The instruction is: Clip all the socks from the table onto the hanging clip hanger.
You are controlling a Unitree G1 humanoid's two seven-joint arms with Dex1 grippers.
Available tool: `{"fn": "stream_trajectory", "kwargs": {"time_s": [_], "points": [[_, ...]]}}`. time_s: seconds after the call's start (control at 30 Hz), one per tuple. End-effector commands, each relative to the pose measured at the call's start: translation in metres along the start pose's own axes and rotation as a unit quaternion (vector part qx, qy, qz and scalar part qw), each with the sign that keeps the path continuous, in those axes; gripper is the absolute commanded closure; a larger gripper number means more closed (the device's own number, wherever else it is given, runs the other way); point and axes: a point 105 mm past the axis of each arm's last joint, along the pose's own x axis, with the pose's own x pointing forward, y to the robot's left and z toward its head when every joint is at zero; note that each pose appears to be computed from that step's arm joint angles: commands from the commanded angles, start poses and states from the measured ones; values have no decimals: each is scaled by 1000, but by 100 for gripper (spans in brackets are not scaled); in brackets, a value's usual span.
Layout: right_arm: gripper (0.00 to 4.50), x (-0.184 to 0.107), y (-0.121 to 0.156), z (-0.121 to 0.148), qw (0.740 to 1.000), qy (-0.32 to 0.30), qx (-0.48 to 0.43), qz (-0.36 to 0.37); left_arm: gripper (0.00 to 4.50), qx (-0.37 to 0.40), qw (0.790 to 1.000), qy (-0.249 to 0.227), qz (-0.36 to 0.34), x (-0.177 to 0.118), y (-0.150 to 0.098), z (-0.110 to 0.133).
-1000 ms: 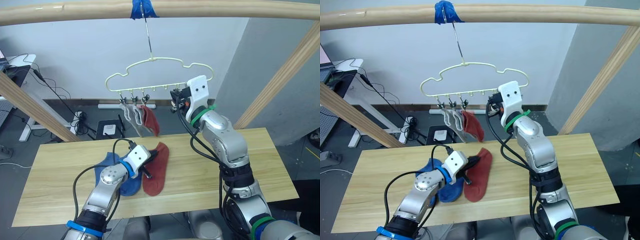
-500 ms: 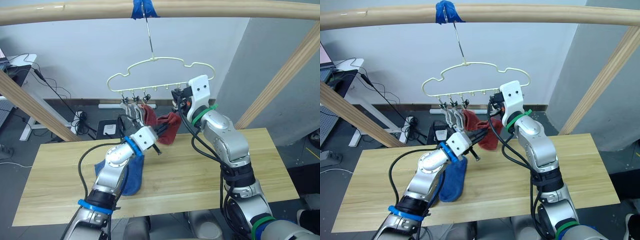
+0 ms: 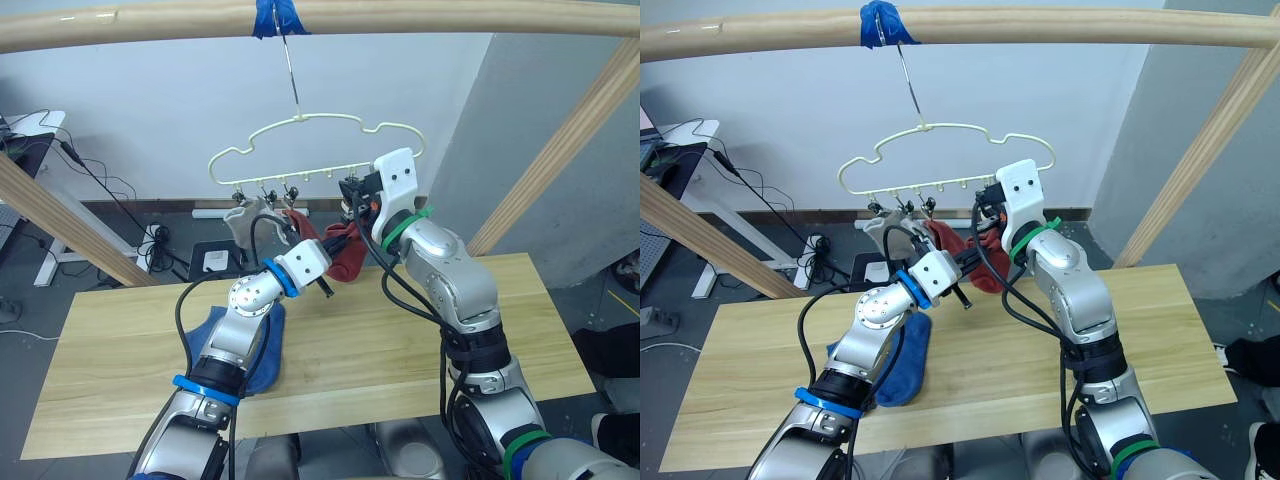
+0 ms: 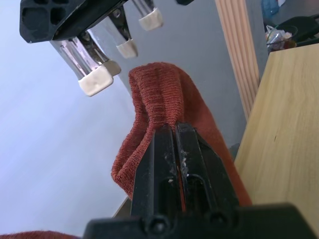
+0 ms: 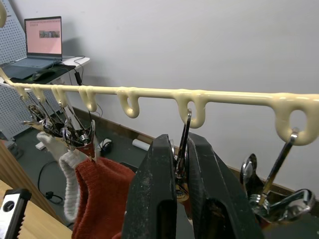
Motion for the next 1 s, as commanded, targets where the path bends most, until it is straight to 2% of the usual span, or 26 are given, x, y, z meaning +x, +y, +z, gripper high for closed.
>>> {"fn": "stream_trajectory", "kwargs": {"time_s": [0.03,0.77,1.0], "points": [[450,-2,7,22,999,-37,-10,17,450,10,999,-22,22,1,10,11],[450,-2,6,12,1000,-14,-5,22,450,-3,997,-53,55,1,25,24],[195,-5,6,16,999,-18,6,27,450,-8,997,-56,55,3,25,25]]}}
